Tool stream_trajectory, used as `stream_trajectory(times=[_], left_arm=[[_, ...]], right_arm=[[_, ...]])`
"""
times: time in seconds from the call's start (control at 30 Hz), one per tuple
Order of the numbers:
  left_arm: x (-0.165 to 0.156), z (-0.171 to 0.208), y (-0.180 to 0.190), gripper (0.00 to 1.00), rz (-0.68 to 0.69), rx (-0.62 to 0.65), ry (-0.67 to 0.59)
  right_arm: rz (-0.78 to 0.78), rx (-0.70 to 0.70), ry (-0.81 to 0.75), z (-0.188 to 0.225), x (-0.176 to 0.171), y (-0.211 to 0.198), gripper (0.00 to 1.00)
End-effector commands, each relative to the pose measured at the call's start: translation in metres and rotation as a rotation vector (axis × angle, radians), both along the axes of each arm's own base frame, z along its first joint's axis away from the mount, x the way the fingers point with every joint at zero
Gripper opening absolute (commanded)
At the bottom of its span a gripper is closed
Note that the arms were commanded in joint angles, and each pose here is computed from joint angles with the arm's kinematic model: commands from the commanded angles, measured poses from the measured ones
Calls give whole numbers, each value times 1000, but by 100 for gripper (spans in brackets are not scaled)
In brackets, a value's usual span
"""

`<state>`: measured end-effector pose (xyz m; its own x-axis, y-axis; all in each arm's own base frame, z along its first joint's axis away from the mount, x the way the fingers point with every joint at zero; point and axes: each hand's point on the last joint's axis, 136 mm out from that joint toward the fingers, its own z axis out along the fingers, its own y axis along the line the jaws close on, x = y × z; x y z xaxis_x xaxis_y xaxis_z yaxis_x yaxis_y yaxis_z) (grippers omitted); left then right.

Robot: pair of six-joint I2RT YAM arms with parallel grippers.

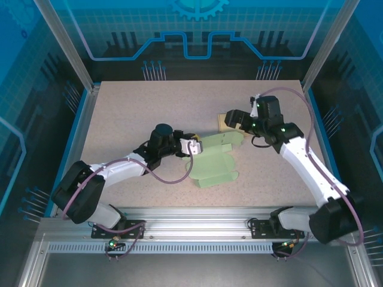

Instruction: Fold the paper box

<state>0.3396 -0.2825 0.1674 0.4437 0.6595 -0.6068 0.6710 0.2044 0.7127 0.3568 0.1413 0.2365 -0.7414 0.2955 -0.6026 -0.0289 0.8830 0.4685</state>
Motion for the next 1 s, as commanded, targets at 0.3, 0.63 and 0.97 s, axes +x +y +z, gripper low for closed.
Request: stream_trajectory(times=[0.3, 0.63, 0.97], left_arm=[[8, 1, -4, 0, 39, 19, -145], [13, -1, -4, 0, 56, 14, -154], [13, -4, -5, 0, 61, 5, -156]], right_arm=[[112, 18, 225, -55, 16, 37, 85], [121, 84, 306, -83, 4, 46, 80], [99, 60, 364, -103, -1, 41, 80]])
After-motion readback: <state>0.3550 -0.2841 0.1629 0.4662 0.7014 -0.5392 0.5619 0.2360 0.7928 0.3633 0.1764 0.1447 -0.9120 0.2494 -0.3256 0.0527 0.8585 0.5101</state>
